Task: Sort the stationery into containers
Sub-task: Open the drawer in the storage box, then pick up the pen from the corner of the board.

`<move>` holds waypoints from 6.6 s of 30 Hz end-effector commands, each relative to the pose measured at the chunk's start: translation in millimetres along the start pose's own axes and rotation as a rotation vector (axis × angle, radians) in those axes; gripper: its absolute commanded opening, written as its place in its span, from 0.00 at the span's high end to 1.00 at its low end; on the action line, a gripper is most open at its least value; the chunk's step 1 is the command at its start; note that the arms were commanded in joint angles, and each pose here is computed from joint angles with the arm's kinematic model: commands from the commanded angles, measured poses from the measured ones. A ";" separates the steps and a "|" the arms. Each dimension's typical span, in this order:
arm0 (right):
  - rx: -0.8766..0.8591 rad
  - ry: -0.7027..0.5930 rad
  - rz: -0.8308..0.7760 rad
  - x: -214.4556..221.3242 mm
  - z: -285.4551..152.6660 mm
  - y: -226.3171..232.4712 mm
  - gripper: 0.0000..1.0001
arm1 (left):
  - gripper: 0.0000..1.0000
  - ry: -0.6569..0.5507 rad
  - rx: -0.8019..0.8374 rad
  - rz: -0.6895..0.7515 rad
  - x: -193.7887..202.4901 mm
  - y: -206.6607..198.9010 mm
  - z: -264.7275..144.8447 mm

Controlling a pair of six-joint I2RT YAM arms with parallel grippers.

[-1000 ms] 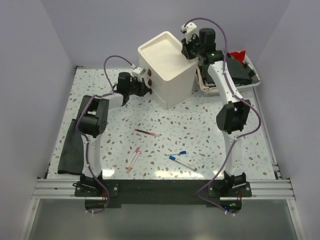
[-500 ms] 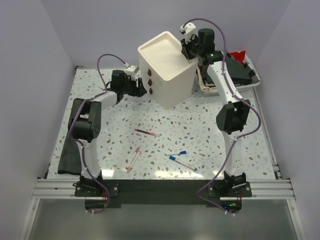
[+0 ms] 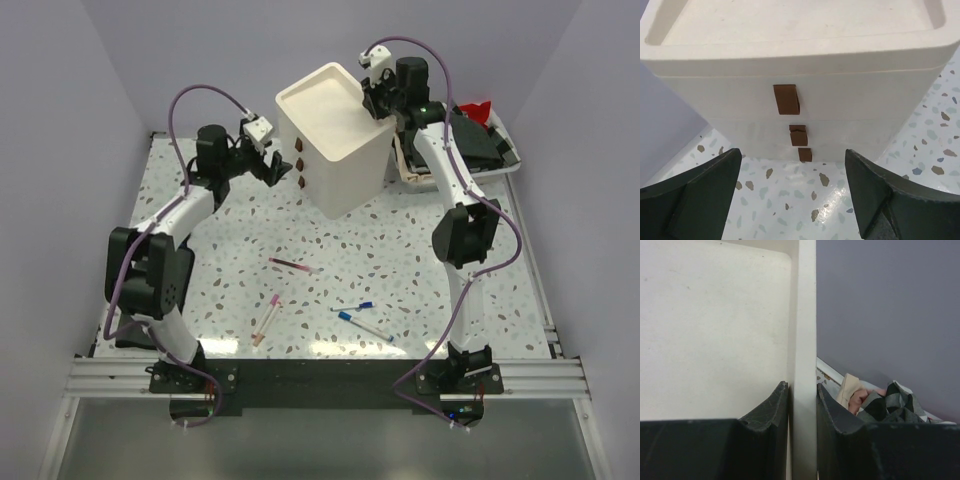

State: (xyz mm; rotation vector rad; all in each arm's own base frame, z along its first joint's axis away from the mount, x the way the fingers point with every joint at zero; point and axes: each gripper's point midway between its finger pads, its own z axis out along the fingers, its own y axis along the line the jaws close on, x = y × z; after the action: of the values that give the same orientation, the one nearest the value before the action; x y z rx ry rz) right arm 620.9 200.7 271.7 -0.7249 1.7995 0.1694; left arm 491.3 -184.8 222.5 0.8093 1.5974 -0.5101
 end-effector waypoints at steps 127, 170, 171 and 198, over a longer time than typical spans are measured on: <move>-0.358 0.337 -0.100 124.7 -241.5 163.8 0.09 | 0.00 0.195 -0.639 -0.113 32.9 -26.9 -257.2; -0.105 0.812 0.070 370.8 -259.1 -5.1 0.45 | 0.00 0.319 -0.652 -0.137 52.3 -6.6 -256.3; -0.144 0.801 0.071 373.1 -256.8 -1.5 0.46 | 0.00 0.323 -0.650 -0.137 53.4 -5.7 -256.0; -0.391 0.489 0.109 175.9 -350.8 79.6 1.00 | 0.00 0.244 -0.638 -0.124 57.4 -2.6 -252.0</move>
State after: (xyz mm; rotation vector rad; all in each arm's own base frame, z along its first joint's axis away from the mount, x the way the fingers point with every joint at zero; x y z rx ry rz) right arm 277.8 -9.0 126.2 -1.0571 2.4818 0.3572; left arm 312.8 2.5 201.8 0.3055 1.9740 -0.0003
